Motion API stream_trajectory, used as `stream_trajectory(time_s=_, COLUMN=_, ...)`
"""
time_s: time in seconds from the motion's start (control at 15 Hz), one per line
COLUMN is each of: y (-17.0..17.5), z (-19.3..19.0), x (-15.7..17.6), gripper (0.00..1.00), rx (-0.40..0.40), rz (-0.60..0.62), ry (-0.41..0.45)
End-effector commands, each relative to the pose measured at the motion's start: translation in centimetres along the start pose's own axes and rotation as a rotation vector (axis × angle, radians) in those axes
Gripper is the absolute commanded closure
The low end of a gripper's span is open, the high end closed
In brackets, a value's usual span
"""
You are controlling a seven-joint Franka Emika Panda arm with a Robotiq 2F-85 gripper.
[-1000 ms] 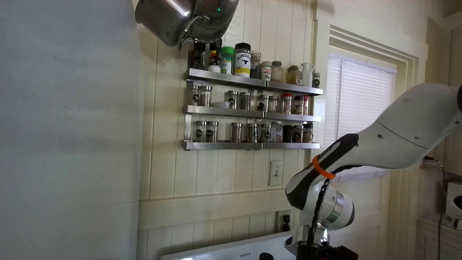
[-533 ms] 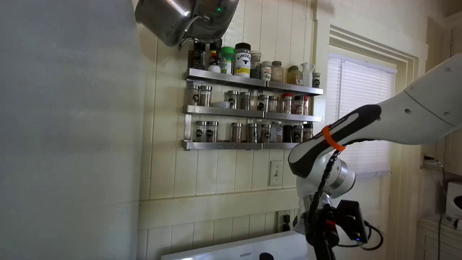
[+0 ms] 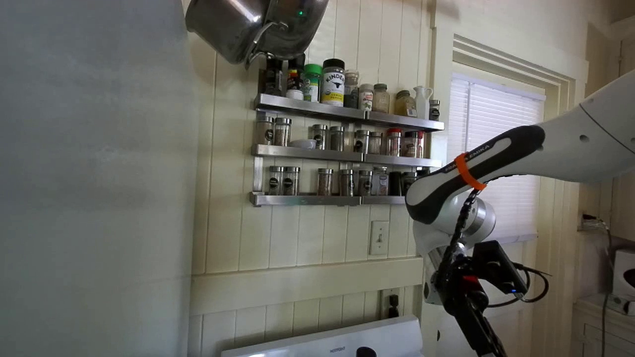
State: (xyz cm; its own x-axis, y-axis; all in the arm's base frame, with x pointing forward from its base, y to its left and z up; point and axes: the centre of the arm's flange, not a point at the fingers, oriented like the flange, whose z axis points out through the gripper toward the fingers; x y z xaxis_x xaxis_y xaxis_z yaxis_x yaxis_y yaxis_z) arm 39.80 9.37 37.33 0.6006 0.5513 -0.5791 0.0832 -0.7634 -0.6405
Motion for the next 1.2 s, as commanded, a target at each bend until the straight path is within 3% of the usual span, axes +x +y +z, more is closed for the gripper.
stream_trajectory(time_s=0.0, y=2.2, z=-0.3, x=1.2, gripper=0.95, rx=-0.102, rz=0.078, ry=0.007)
stream_trajectory(time_s=0.2, y=3.7, z=-0.7, x=2.4, gripper=0.95, rx=-0.173, rz=0.088, ry=0.125)
stream_trajectory(time_s=0.27, y=2.9, z=-0.8, x=1.7, gripper=0.78, rx=-0.133, rz=0.065, ry=0.075)
stream_trajectory(time_s=0.53, y=3.4, z=-1.1, x=2.3, gripper=0.78, rx=-0.148, rz=0.067, ry=0.113)
stream_trajectory(time_s=0.6, y=3.4, z=-1.1, x=2.3, gripper=0.95, rx=-0.148, rz=0.067, ry=0.113)
stream_trajectory(time_s=1.13, y=4.9, z=-1.5, x=6.3, gripper=0.95, rx=-0.185, rz=0.038, ry=0.133)
